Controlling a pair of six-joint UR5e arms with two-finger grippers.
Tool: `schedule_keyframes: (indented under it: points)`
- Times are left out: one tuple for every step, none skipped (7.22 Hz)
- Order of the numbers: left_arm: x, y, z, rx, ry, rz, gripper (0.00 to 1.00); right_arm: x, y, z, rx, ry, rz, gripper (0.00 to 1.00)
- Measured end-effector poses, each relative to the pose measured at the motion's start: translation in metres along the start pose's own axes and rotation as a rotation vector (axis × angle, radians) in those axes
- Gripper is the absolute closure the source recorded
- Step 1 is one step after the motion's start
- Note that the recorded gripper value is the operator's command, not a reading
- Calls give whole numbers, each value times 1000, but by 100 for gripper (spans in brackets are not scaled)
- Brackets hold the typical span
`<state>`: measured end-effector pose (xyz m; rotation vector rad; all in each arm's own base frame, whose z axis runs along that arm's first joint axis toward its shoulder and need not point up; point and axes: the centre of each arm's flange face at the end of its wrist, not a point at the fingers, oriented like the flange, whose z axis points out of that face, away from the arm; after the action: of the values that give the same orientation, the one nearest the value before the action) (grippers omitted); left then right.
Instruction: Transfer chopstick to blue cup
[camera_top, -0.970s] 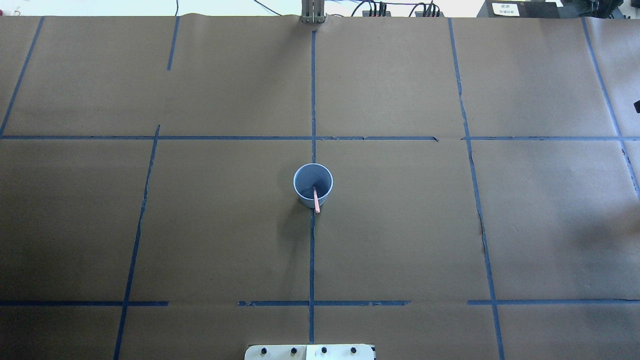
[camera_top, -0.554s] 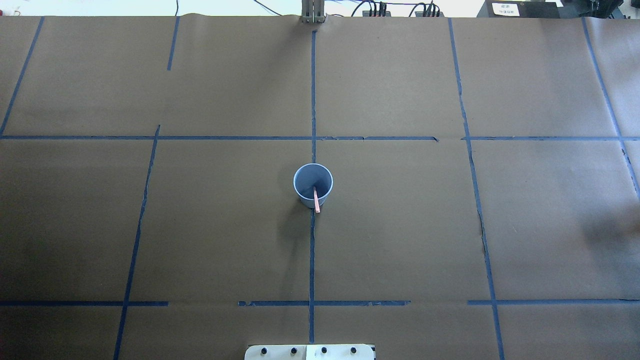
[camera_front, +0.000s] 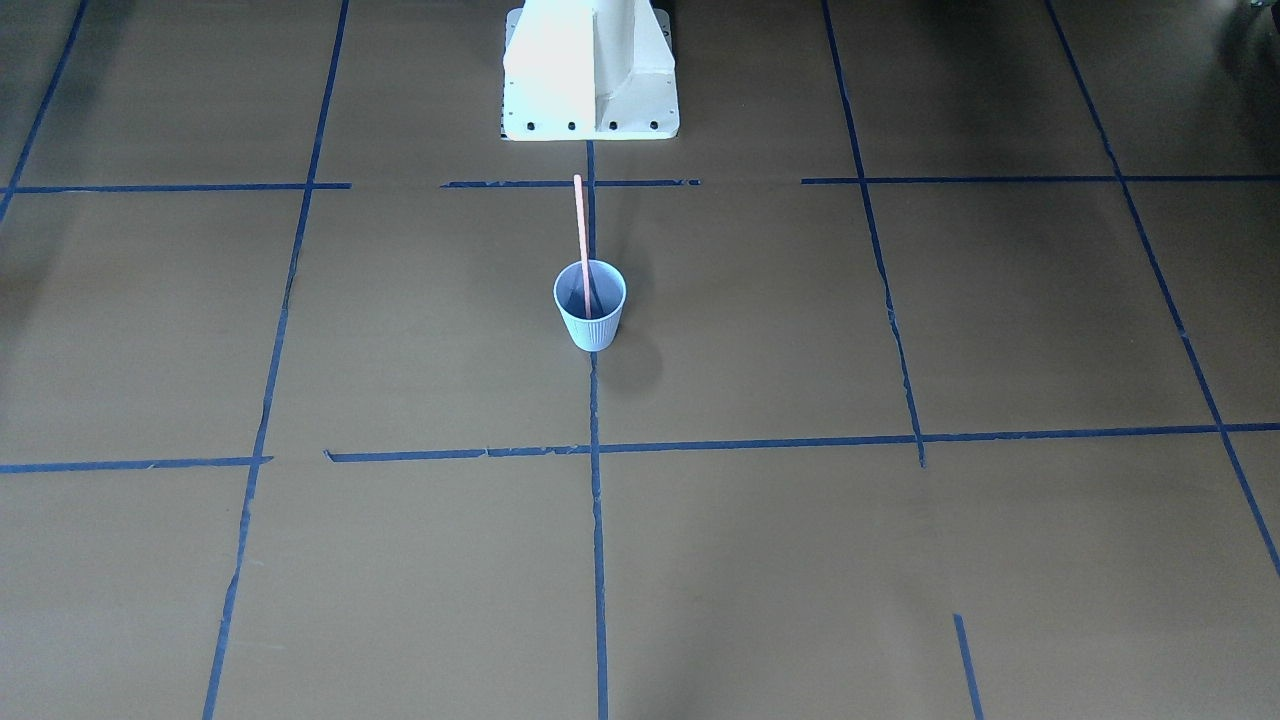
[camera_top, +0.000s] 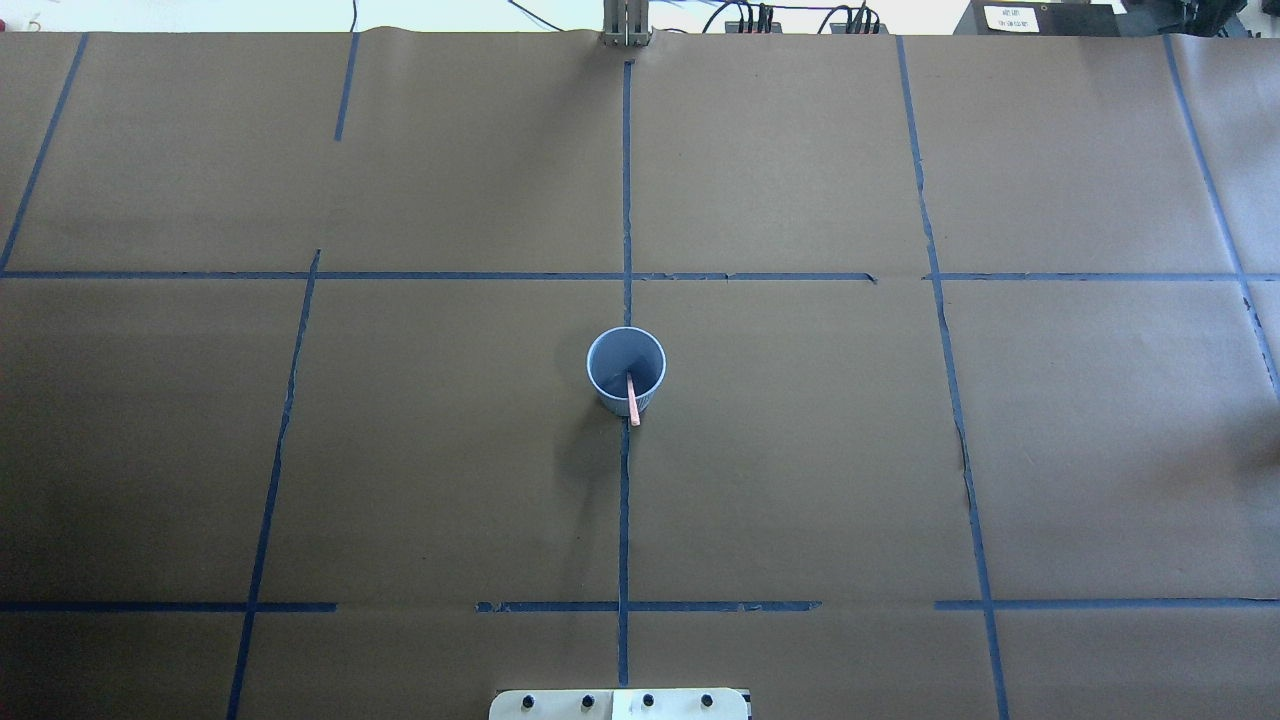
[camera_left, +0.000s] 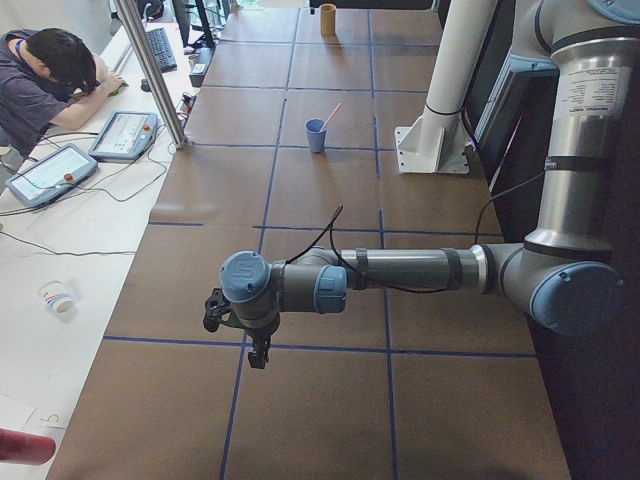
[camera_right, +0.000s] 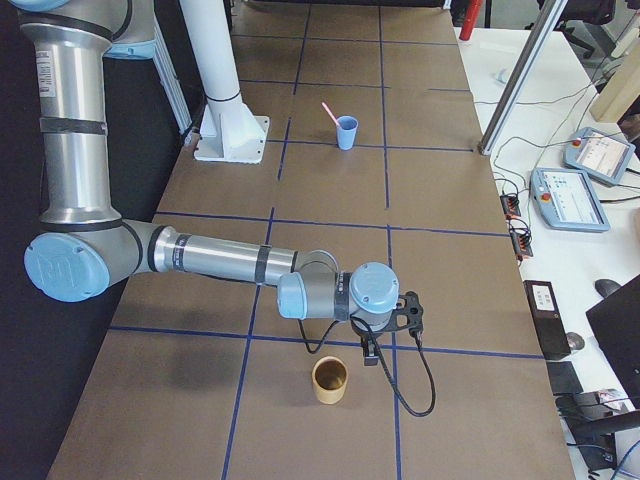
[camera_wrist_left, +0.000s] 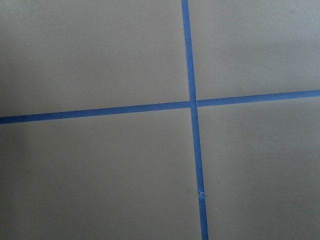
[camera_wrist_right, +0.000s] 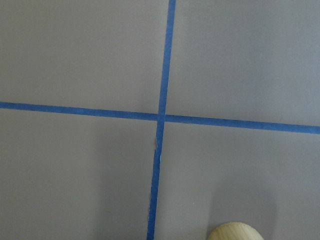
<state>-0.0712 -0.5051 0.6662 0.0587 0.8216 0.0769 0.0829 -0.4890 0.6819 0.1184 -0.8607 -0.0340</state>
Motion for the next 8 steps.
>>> schedule_keyframes:
  points:
    - [0,0,0,0,0,0,0,0,1,-11,6,1,19,0]
    - [0,0,0,0,0,0,0,-7,1,-21,-10,4,47,0]
    - [0,0,0,1,0,1,0,-13,3,-28,-28,12,70,0]
    - [1,-1,0,1,0,2,0,-15,6,-31,-41,26,84,0]
    - [1,-1,0,1,0,2,0,-13,8,-31,-49,45,90,0]
    - [1,-1,0,1,0,2,0,-12,10,-31,-53,50,93,0]
    - [1,-1,-1,2,0,3,0,-11,13,-29,-56,47,96,0]
    - [1,-1,-1,2,0,3,0,-10,15,-28,-57,45,98,0]
